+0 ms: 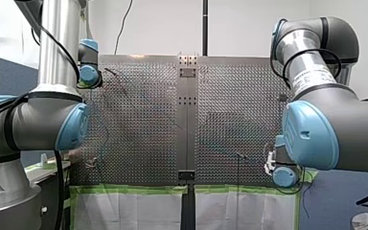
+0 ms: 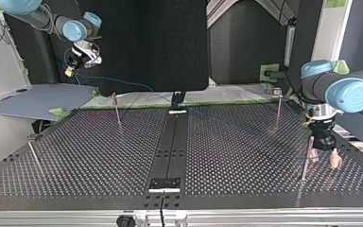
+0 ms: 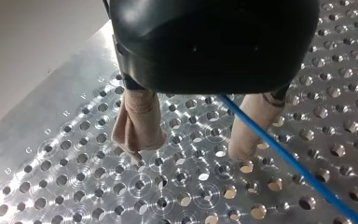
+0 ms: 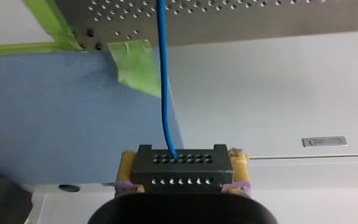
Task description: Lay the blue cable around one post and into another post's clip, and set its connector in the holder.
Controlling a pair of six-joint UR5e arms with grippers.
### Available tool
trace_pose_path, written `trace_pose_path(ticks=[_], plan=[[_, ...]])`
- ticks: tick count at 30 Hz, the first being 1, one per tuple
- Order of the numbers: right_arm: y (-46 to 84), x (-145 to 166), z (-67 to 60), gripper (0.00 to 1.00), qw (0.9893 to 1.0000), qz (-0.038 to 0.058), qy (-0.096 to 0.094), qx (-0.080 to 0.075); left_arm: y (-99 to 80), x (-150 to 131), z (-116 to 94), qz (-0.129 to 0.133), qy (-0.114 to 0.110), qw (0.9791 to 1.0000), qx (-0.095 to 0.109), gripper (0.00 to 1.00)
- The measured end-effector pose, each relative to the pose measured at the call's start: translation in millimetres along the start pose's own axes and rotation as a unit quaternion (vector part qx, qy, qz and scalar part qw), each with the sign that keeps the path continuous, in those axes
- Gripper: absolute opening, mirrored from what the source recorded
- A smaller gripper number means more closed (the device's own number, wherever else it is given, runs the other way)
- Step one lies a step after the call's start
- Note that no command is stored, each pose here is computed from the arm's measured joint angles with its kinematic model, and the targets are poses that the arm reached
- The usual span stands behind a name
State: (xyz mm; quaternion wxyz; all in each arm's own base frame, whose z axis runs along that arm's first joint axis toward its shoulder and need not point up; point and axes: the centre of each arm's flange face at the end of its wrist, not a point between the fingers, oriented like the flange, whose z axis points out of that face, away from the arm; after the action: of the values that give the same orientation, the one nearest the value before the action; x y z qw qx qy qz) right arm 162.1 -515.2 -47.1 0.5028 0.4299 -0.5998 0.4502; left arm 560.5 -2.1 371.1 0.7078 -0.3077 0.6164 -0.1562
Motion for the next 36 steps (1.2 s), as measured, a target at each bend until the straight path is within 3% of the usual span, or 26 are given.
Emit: trace_pose_path(ticks=[4,8,12,17,21,25,29,35,36], plan=[[8.1,13,26.0,0.0,0.9994,0.0166,0.031,0.005,0.0,0,0,0.0,0.0,1.0,0.0,1.0],[10.5,26,49.2,0.0,0.9975,0.0279,0.063,0.016,0.1,0,0,0.0,0.0,1.0,-0.001,1.0],[-1.0,34,61.8,0.0,0.9959,0.0312,0.074,0.04,0.4,0,0,0.001,0.0,1.0,-0.001,1.0],[-25.4,37,64.8,0.0,0.9943,0.0277,0.068,0.076,2.0,-2,0,0.001,-0.002,1.0,-0.003,1.0],[-54.9,35,58.4,0.0,0.9913,0.019,0.054,0.118,3.3,-3,1,0.001,-0.003,1.0,-0.005,1.0],[-70.8,31,50.0,0.0,0.9885,0.0027,0.037,0.146,4.1,-3,1,0.002,-0.004,1.0,-0.005,1.0],[-74.0,21,43.8,0.0,0.9862,-0.0196,0.016,0.164,4.2,-3,1,0.002,-0.004,1.0,-0.005,1.0],[-63.3,-5,38.4,0.0,0.9828,-0.0515,-0.023,0.176,4.4,-3,1,0.003,-0.004,1.0,-0.006,1.0],[-60.8,-11,37.0,0.0,0.9818,-0.0576,-0.032,0.178,4.4,-3,1,0.003,-0.004,1.0,-0.006,1.0]])
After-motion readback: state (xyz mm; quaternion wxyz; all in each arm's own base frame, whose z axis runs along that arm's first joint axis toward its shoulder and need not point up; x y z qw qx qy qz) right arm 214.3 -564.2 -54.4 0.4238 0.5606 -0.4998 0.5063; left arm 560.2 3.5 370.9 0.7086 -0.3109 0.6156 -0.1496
